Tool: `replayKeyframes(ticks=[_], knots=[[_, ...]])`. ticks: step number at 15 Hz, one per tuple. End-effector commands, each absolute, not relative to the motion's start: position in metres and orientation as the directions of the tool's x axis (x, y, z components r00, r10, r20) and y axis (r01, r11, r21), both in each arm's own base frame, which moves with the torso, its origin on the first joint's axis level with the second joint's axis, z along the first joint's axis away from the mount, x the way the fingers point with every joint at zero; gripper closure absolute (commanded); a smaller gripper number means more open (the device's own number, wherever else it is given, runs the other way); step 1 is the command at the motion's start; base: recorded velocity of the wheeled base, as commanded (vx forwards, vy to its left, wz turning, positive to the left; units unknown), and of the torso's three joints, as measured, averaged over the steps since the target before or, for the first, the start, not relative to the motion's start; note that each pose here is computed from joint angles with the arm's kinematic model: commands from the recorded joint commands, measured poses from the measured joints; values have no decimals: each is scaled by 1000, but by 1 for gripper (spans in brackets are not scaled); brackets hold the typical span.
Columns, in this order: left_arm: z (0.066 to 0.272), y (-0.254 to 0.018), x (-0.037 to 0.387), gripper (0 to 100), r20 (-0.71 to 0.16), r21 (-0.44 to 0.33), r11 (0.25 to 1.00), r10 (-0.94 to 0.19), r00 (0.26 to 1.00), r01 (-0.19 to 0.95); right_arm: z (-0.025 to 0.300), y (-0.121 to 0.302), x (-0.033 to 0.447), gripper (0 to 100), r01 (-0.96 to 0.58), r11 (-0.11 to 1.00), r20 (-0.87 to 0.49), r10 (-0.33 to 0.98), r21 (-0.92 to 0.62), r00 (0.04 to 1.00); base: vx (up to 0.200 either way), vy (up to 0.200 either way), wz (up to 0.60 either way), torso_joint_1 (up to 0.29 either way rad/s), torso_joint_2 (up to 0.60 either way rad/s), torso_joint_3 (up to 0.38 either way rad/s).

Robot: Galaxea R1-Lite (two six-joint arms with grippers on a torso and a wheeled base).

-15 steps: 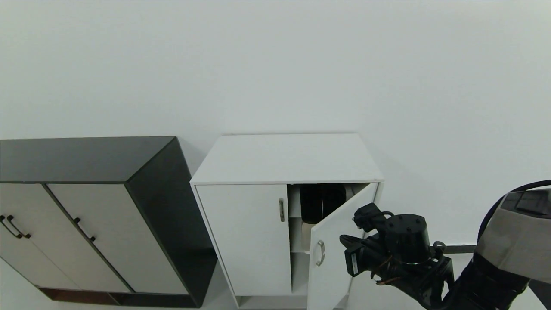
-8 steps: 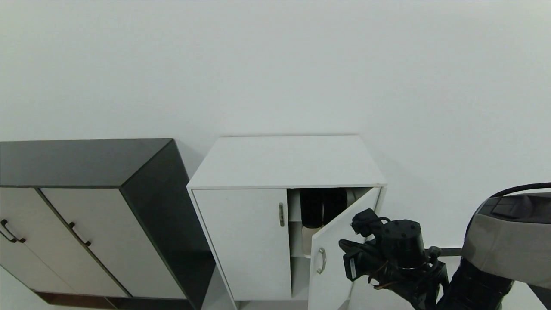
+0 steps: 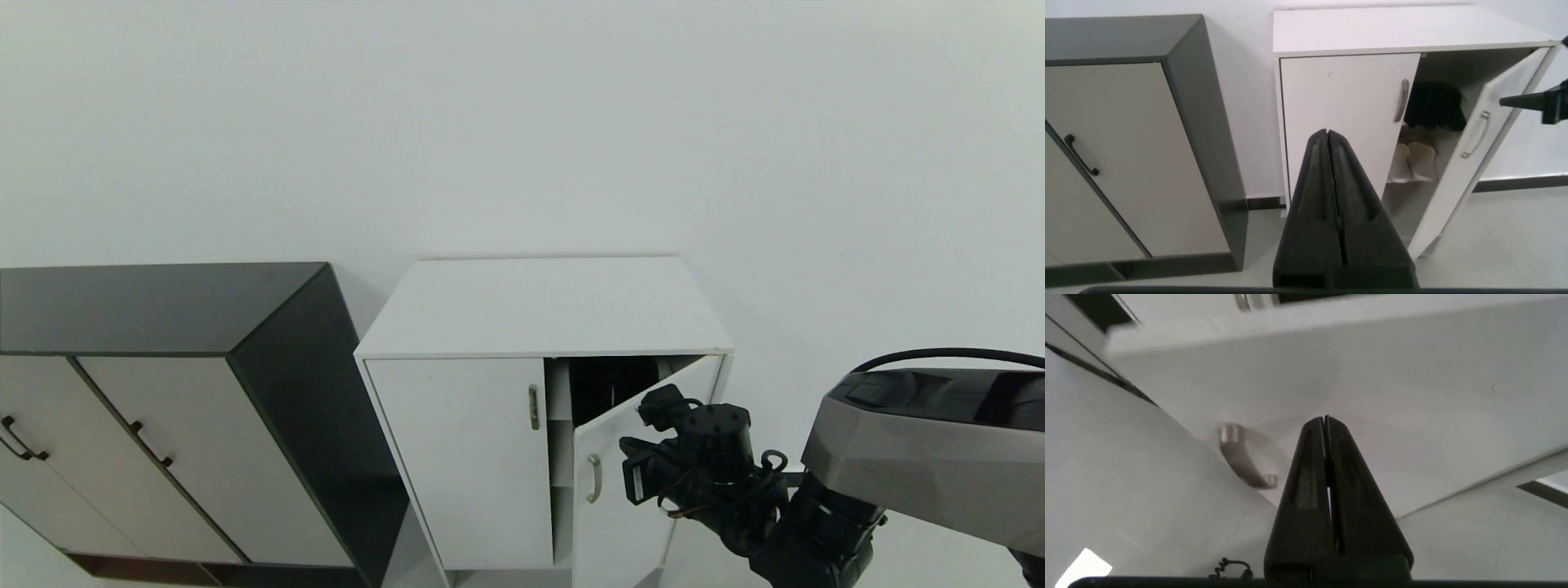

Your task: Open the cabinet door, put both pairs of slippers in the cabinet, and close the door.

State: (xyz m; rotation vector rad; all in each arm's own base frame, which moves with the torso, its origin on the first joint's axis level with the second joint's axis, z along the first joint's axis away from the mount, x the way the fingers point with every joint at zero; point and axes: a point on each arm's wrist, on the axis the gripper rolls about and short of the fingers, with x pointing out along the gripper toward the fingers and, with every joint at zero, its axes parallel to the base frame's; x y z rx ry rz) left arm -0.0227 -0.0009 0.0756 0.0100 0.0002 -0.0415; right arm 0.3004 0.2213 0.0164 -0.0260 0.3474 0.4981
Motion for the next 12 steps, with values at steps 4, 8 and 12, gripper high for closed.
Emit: replayKeyframes(ticks=[4,8,12], knots=[[76,-1,-23,100,0,9,999,-41,999,41,8,225,327,100,-444,894,-340,436,58,833,0,0,0,0,0,0],[76,-1,-23,100,0,11,999,-41,999,41,6,225,339,100,-430,901,-342,423,58,839,0,0,0,0,0,0],[76,-1,-23,100,0,9,999,-40,999,40,6,230,352,100,-419,906,-362,409,55,838,0,0,0,0,0,0]])
